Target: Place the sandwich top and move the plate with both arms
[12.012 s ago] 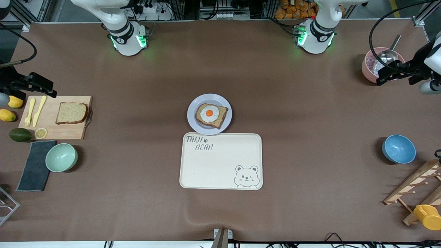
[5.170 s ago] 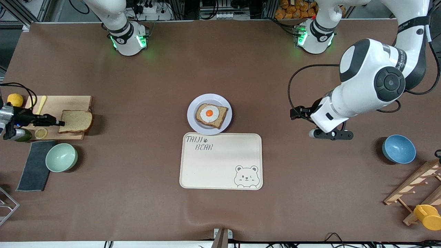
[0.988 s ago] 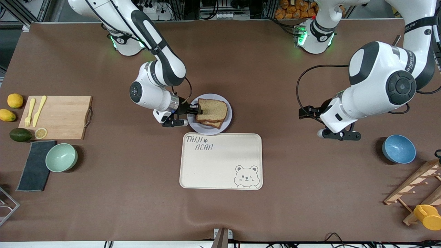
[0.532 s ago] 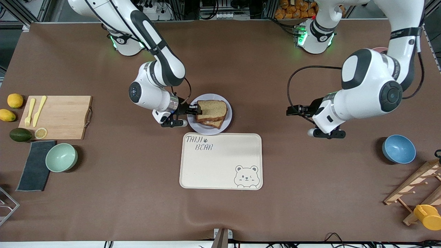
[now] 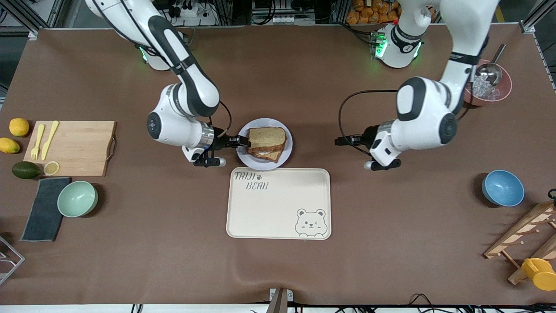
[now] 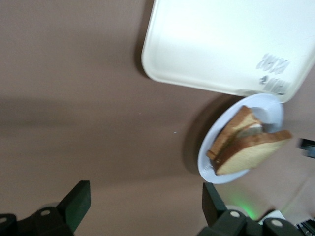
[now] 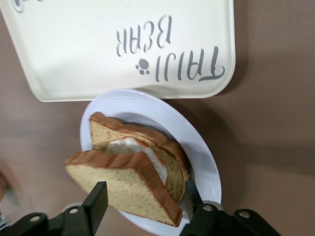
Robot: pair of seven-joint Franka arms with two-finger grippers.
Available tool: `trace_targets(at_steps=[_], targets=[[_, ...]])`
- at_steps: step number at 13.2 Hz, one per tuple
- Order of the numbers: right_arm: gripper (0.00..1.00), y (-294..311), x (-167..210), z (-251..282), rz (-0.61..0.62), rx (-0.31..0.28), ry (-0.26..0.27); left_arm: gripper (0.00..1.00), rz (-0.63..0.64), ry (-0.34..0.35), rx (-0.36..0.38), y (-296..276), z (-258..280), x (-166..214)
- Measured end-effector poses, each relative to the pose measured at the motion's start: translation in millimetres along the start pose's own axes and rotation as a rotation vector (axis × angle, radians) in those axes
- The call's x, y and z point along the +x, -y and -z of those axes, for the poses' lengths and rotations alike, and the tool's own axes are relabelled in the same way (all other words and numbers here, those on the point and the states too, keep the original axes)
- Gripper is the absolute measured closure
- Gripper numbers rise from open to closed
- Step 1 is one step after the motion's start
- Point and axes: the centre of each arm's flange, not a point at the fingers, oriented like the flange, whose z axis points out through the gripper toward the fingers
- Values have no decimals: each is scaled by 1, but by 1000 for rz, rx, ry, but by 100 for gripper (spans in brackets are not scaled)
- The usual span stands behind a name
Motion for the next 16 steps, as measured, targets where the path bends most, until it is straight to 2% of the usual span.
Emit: trace_targets(at_steps=[2,4,6,8,13,14,15,16], targets=[[27,-4,16,25,-10,25,-11,0,37,24,-37,5,-36,-9],[27,-11,33,57,-5,33,-12,0,40,37,-154,10,-58,-13],[27,-24,55,99,2,31,-22,0,4,11,-284,21,-87,-21],[27,-41,73,137,8,12,-53,0,-28,-14,-370,35,-123,-29],[25,-85,98,207,35,-107,-111,4,-48,-72,-489,42,-169,-30],[25,-96,102,230,48,-153,-120,10,-54,-83,-506,38,-173,-30],[18,-106,106,252,64,-204,-136,23,-61,-97,-523,36,-176,-30],[8,-115,110,273,89,-249,-153,30,-60,-107,-538,34,-178,-29]])
